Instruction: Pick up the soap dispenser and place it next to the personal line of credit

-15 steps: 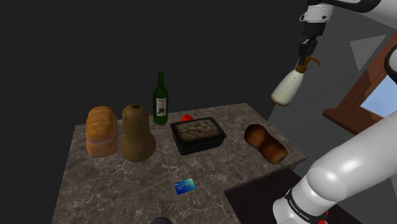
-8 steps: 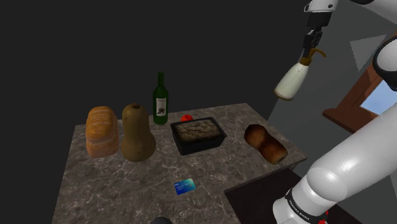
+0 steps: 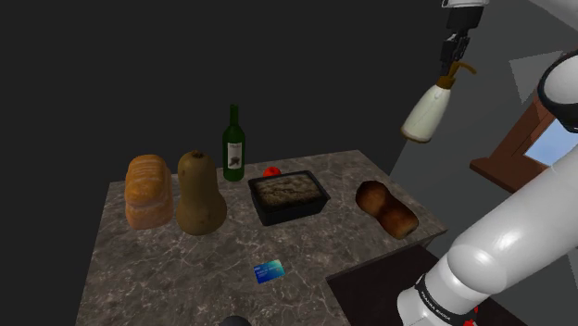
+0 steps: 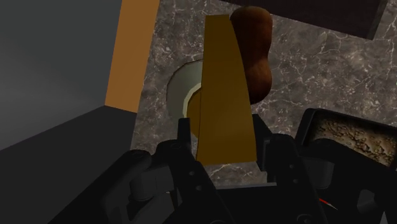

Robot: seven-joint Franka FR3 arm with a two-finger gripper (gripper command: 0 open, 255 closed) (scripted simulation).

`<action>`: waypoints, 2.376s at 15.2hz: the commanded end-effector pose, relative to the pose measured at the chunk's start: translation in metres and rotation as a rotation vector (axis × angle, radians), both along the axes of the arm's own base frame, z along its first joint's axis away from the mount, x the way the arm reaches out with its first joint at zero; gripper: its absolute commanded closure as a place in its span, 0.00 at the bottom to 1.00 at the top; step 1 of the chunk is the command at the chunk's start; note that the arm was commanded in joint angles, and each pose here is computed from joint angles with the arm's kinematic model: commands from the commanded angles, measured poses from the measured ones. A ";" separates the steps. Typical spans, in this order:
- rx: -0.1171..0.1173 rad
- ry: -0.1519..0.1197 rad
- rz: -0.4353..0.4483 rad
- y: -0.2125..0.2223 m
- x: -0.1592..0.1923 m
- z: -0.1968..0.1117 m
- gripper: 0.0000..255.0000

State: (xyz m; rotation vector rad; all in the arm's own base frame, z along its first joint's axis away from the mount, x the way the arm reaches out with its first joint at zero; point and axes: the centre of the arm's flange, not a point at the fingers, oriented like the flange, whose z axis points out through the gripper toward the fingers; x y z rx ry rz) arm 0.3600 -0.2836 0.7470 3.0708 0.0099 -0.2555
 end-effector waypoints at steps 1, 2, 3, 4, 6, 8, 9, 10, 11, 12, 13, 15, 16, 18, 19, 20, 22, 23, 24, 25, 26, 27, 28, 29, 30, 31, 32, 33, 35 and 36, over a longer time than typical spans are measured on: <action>-0.001 0.000 -0.001 0.026 0.004 -0.008 1.00; -0.001 0.000 -0.001 0.038 0.006 -0.013 1.00; -0.001 0.000 -0.001 0.050 0.009 -0.017 1.00; -0.001 0.000 -0.001 0.062 0.011 -0.022 1.00; -0.001 0.000 -0.001 0.086 0.016 -0.032 1.00; -0.001 0.000 -0.001 0.110 0.021 -0.041 1.00; -0.001 0.000 -0.001 0.122 0.023 -0.046 1.00; -0.001 0.000 -0.001 0.135 0.026 -0.050 1.00; -0.001 0.000 -0.001 0.147 0.028 -0.055 1.00; -0.001 0.000 -0.001 0.159 0.031 -0.060 1.00; -0.001 0.000 -0.001 0.171 0.033 -0.064 1.00; -0.001 0.000 -0.001 0.195 0.038 -0.074 1.00; -0.001 0.000 -0.001 0.207 0.040 -0.078 1.00; -0.001 0.000 -0.001 0.231 0.045 -0.088 1.00; -0.001 0.000 -0.001 0.243 0.048 -0.092 1.00; -0.001 0.000 -0.001 0.256 0.050 -0.097 1.00; -0.001 0.000 -0.001 0.280 0.055 -0.106 1.00; -0.001 0.000 -0.001 0.292 0.057 -0.111 1.00; -0.001 0.000 -0.001 0.304 0.060 -0.116 1.00; -0.001 0.000 -0.001 0.316 0.062 -0.121 1.00; -0.001 0.000 -0.001 0.328 0.065 -0.125 1.00; -0.001 0.000 -0.001 0.340 0.067 -0.130 1.00; -0.001 0.000 -0.001 0.352 0.070 -0.135 1.00; -0.001 0.000 -0.001 0.364 0.072 -0.139 1.00; -0.001 0.000 -0.001 0.377 0.074 -0.144 1.00; -0.001 0.000 -0.001 0.389 0.077 -0.149 1.00; -0.001 0.000 -0.001 0.401 0.079 -0.153 1.00; -0.001 0.000 -0.001 0.413 0.082 -0.158 1.00; -0.001 0.000 -0.001 0.437 0.087 -0.167 1.00; -0.001 0.000 -0.001 0.449 0.089 -0.172 1.00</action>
